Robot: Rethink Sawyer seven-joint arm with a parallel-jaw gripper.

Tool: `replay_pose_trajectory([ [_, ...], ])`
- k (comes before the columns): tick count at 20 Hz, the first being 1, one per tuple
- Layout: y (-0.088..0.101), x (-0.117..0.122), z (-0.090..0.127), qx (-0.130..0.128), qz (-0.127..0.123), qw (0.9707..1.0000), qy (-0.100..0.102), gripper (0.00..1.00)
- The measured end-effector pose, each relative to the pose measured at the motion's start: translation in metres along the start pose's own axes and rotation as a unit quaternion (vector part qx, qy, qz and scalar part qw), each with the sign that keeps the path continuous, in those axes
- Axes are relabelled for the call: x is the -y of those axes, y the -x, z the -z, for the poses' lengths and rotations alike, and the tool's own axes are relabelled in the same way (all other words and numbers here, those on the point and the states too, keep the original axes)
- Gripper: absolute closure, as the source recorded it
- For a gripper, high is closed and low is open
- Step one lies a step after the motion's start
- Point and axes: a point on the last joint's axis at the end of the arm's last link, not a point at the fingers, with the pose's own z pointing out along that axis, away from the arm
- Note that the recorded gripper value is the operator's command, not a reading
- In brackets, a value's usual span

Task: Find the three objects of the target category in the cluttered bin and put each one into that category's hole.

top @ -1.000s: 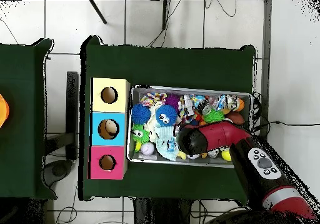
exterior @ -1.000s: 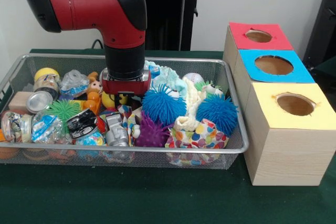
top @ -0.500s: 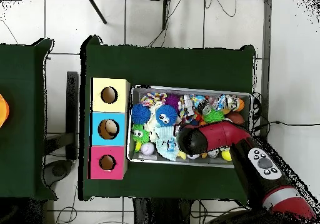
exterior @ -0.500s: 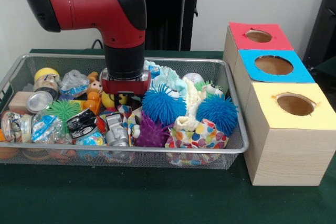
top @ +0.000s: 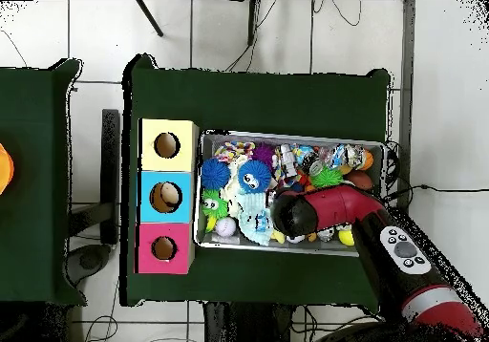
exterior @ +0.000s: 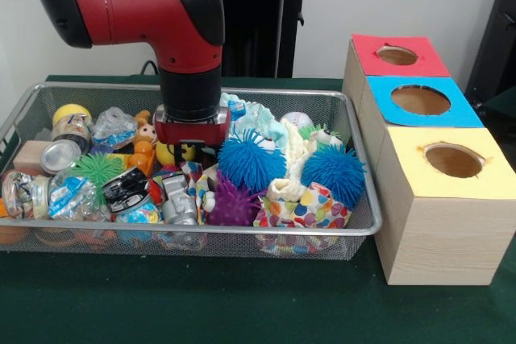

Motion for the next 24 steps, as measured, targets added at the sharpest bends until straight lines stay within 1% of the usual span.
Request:
replay_pose_trajectory([
  [3,0.0003,0.0005,0.0005,0.0,0.0,1.0,-0.001,0.0],
  [4,0.001,0.0009,0.0014,0.001,0.0,1.0,-0.001,1.0],
  [24,0.003,0.0041,0.0047,0.001,-0.008,1.0,-0.003,1.0],
])
